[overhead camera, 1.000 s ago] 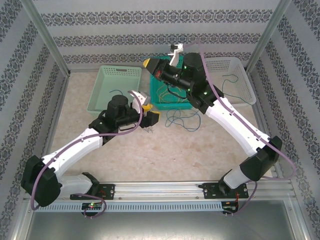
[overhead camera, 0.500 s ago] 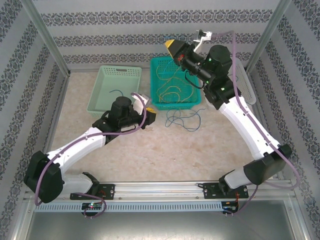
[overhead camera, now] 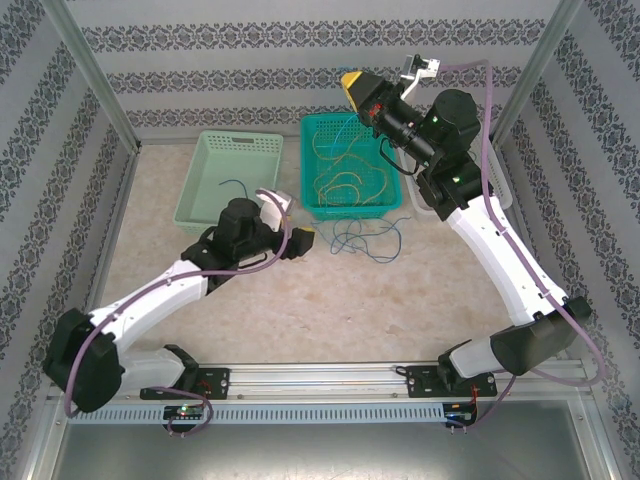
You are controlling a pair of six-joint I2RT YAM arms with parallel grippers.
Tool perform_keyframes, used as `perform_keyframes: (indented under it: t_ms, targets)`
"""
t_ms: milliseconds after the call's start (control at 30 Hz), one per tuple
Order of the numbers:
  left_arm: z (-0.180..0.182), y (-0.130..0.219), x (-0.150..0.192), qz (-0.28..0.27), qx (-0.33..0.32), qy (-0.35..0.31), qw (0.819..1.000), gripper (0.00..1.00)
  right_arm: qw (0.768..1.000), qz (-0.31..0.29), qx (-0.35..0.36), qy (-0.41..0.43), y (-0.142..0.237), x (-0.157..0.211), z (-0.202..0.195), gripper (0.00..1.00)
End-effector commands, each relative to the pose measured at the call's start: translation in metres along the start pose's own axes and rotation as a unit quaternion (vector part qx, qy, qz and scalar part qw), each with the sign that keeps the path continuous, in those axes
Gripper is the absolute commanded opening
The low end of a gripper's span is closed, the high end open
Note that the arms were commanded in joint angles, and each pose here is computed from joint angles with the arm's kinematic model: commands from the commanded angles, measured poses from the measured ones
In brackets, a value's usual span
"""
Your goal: Untangle the cables
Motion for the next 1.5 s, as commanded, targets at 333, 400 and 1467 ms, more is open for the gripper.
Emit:
perform_keyframes:
  t_ms: [333, 400, 1467]
  targets:
    - [-0.008, -0.016, -0.028, -0.037, 0.024, -0.059, 0.997, 0.93, 0.997, 0.024, -0.069, -0.035, -0.032, 0.010, 0.022, 0.00]
    - [0.004, -0.021, -0.034, -0.035, -0.030, -0.067, 0.997, 0.92, 0.996, 0.036, -0.077, -0.035, -0.037, 0.014, 0.026, 0.00]
    - [0.158, 0.018, -0.061, 0.044, -0.404, -0.074, 0.911, 0.00, 0.986, 0.103, -0.030, -0.130, -0.179, 0.052, -0.130, 0.03]
Point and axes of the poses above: each hand's point on the last joint's axis, 136 mm out from that joint toward the fingers, its own y axis back along the fingers, its own z axis along the line the jaws close on, x = y × z, the point moved 6 cm from there along y, back along the fingers, and after that the axes turned 7 degrees about y, right-handed, at the moved point
